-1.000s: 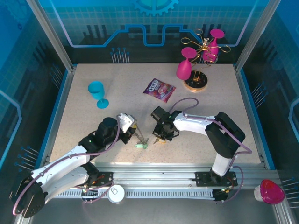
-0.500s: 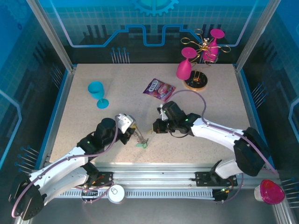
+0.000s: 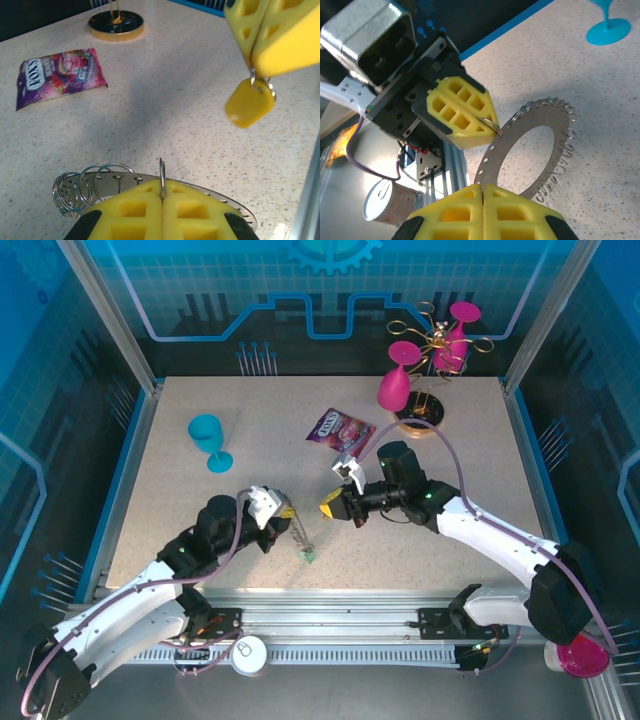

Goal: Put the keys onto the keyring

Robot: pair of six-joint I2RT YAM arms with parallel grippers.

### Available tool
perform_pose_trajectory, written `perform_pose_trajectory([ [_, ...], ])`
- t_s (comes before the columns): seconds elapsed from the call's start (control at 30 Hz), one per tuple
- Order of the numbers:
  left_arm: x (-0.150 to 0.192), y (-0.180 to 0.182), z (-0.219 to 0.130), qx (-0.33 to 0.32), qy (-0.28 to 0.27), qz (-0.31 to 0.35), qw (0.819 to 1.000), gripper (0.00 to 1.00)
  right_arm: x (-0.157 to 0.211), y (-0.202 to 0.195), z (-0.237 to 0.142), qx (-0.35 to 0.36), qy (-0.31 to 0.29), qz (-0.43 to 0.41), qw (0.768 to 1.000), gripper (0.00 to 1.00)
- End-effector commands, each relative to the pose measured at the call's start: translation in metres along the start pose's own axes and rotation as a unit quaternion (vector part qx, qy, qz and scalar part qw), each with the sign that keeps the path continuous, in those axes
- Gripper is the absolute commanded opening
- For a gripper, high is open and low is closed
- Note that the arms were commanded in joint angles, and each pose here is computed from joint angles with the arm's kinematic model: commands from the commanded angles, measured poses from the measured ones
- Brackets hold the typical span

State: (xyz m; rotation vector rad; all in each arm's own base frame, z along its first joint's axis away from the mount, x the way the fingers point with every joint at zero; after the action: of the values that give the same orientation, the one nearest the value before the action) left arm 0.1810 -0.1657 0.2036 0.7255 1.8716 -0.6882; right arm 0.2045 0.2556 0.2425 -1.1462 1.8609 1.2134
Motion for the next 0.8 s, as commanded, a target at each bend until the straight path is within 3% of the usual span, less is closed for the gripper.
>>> perform_pose_trajectory([
  [0.0, -0.009, -0.014, -0.002, 0.055, -0.034, 0.016, 0.998, 0.00, 0.001, 0.005, -0.002, -0.037, -0.010, -0.045, 0.998, 0.00],
  [0.37, -0.006, -0.023, 0.007, 0.109, -0.022, -0.007, 0.994, 0.00, 0.001, 0.002, 0.007, -0.048, -0.025, -0.058, 0.997, 0.00],
  [0.77, 0.000, -0.019, 0.012, 0.108, -0.040, -0.116, 0.987, 0.00, 0.009, 0.003, 0.024, -0.019, -0.016, -0.090, 0.996, 0.00],
])
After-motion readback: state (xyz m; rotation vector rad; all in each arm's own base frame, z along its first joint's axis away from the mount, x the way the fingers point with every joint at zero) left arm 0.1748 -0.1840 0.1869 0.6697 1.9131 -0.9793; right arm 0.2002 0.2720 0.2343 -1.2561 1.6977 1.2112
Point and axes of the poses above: each hand's point on the last joint's axis, 136 mm out from that joint toward the fingers, its own z axis out along the fingers, its own y axis along the line the jaws close on, x = y × z, the point moved 6 cm from there along -z, back along the fingers, and after that the axes turned 6 degrees about -z, right-handed, at the moved point
